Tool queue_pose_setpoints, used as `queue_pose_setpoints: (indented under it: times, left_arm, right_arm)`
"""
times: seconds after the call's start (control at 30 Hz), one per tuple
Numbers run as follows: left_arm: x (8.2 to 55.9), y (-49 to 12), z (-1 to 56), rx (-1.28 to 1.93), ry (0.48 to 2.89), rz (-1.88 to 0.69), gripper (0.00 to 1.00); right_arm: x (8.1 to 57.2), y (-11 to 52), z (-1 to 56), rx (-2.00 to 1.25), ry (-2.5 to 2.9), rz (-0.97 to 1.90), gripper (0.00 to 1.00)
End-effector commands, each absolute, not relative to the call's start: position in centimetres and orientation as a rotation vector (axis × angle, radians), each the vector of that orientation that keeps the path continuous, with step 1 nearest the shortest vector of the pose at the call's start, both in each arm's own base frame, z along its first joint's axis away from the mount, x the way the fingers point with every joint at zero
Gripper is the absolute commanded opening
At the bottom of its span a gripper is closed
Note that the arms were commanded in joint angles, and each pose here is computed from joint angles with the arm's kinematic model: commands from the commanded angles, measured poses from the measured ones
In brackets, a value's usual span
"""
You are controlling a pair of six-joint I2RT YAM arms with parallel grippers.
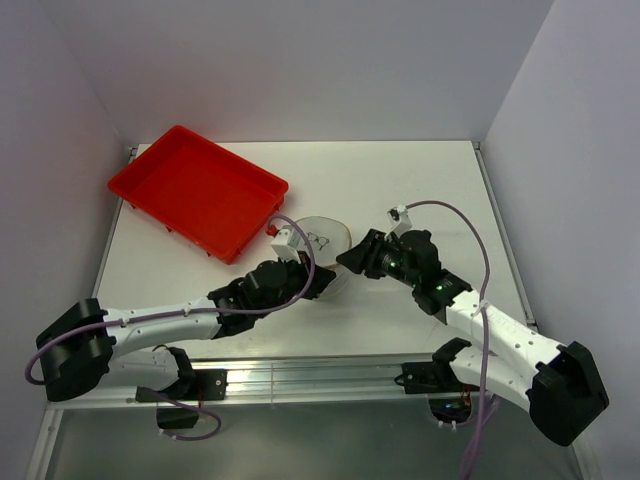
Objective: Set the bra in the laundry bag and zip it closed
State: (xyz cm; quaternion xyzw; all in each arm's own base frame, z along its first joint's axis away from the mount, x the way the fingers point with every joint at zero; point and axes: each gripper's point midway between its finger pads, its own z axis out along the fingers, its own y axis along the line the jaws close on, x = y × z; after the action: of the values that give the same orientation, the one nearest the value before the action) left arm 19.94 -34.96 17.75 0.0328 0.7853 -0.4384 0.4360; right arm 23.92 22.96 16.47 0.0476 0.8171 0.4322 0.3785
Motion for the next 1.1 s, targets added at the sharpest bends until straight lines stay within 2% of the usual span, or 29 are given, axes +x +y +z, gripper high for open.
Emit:
queue_pose_setpoints:
  times: [0.0,0.03,0.07,0.1,0.3,0.63,0.87,1.07]
  left_arm:
    - [19.9,-36.3,20.8,0.091,1.871,-1.173,0.00]
    - [19.8,-36.2,20.7,0.090,1.875,-1.168,0.00]
    - [19.8,-36.2,20.6,0.093,1.879,-1.164,0.00]
    - [19.8,-36.1,20.5,0.096,1.882,-1.158,0.00]
    - [20.2,-34.8,19.8,0.100,1.903,-1.074,0.00]
    - [21.5,-28.9,17.8,0.013,1.975,-0.816,0.00]
    - [22.3,-25.8,16.1,-0.068,2.022,-0.649,0.00]
    - [23.0,-25.6,18.3,-0.090,1.965,-0.642,0.00]
  right_arm:
    - [25.0,23.7,18.7,0.111,2.019,1.131,0.47]
    - [25.1,23.7,18.5,0.115,2.027,1.123,0.37]
    - [25.3,23.6,18.4,0.120,2.028,1.114,0.33]
    - [25.5,23.6,18.3,0.127,2.029,1.105,0.24]
    - [26.5,22.7,18.2,0.154,2.018,1.019,0.00]
    - [29.8,20.0,18.1,0.209,2.001,0.888,0.00]
    - [30.6,20.1,17.7,0.199,2.012,0.893,0.00]
    - [30.5,20.3,17.1,0.187,2.031,0.896,0.00]
